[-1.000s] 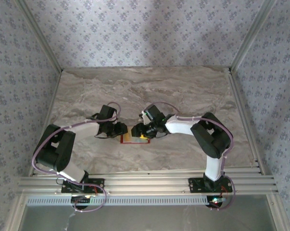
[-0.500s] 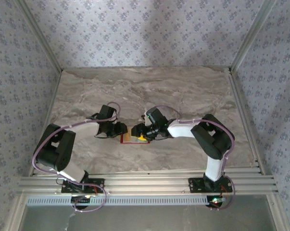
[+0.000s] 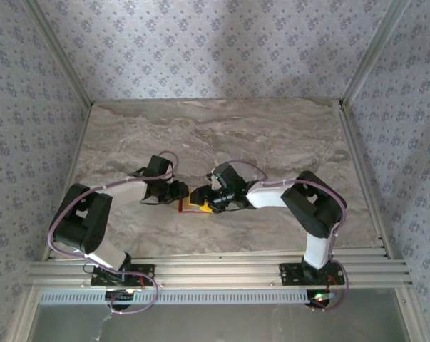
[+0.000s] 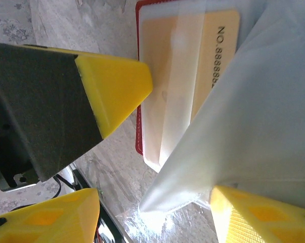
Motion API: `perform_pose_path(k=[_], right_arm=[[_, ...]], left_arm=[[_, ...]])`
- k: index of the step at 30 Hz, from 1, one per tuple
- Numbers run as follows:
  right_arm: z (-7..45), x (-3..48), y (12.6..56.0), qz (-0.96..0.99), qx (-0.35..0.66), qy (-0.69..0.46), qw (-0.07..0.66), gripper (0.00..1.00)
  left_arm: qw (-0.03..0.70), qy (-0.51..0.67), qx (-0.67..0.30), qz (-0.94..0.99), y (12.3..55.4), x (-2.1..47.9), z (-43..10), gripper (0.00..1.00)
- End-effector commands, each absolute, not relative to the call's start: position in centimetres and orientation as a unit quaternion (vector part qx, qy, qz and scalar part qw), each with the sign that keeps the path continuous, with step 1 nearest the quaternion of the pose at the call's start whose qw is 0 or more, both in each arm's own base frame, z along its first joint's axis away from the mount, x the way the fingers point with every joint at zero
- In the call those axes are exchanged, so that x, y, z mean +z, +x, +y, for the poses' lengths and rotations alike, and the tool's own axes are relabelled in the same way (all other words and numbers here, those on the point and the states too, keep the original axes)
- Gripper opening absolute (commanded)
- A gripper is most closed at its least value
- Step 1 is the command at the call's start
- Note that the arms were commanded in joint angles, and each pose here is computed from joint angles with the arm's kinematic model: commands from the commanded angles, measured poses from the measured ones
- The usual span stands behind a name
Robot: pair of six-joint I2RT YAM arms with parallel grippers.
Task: Put the credit cards into the card holder
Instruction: Flip over the card slot in the card holder.
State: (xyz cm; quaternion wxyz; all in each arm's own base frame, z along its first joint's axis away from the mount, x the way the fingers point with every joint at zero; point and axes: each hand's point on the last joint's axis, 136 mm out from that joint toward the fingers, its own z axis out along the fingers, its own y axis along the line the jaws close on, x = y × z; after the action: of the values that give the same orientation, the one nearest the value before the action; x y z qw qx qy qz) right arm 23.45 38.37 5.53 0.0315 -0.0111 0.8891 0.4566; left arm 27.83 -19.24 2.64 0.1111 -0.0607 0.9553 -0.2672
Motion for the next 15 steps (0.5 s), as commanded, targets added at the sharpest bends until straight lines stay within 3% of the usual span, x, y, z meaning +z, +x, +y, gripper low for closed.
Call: perform_pose_path(k=[1,15], right_arm=[[38.2,5.9,23.1,0.889,0.457,-0.002,0.036,0.62],[35.1,4.9,24.0,0.917,0.393,0.002,0.07,0.62]], left_arm=[[0.095,-0.066,-0.265,0.957,27.4,1.8,-19.2,0.36],[0.093,-0.067,-0.266,0.957,27.4,1.8,-19.2,0.36]])
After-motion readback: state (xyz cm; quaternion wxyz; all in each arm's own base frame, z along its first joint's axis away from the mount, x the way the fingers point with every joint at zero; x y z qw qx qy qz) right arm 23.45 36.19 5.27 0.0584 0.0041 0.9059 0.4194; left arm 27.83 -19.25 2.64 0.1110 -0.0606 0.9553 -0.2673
